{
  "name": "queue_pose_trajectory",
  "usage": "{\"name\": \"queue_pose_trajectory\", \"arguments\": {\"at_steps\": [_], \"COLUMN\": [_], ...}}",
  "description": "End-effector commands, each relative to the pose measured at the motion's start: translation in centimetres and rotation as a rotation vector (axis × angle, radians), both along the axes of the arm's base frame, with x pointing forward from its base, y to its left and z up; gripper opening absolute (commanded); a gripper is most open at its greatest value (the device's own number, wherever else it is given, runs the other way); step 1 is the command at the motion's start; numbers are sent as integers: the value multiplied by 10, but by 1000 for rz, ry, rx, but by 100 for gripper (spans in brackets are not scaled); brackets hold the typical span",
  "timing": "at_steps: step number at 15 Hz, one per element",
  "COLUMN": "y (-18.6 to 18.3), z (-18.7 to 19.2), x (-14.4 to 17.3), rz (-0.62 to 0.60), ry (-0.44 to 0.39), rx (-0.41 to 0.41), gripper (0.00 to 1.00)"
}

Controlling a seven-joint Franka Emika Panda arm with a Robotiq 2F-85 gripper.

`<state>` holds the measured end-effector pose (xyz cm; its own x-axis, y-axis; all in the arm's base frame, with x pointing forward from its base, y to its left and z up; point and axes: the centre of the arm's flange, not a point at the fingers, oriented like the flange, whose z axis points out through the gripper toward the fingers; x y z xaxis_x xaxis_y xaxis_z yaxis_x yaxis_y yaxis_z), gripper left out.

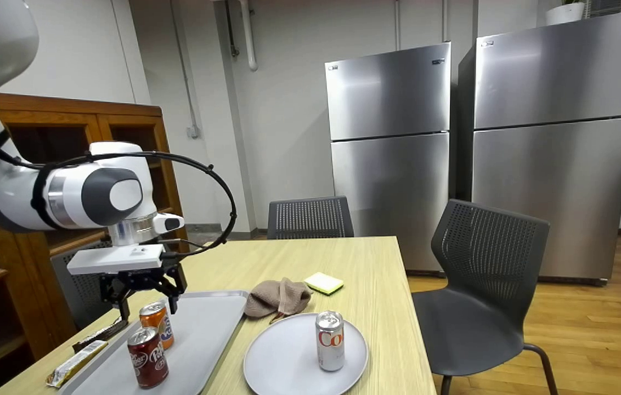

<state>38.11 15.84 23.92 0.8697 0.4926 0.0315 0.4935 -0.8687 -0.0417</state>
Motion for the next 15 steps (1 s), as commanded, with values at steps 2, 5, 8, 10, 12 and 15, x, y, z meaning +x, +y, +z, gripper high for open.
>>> {"name": "queue_pose_trajectory", "arguments": {"at_steps": [2, 5, 8, 10, 12, 15], "y": [-24, -51, -88, -112, -132, -162], "z": [22, 22, 25, 26, 26, 25], "x": [15, 29, 43, 49, 54, 61], "rz": [-149, -279, -427, -518, -614, -725], "ry": [9, 23, 22, 16, 6, -6], "rx": [-16, -25, -20, -24, -42, -72], "gripper": [100, 100, 100, 100, 100, 100]}}
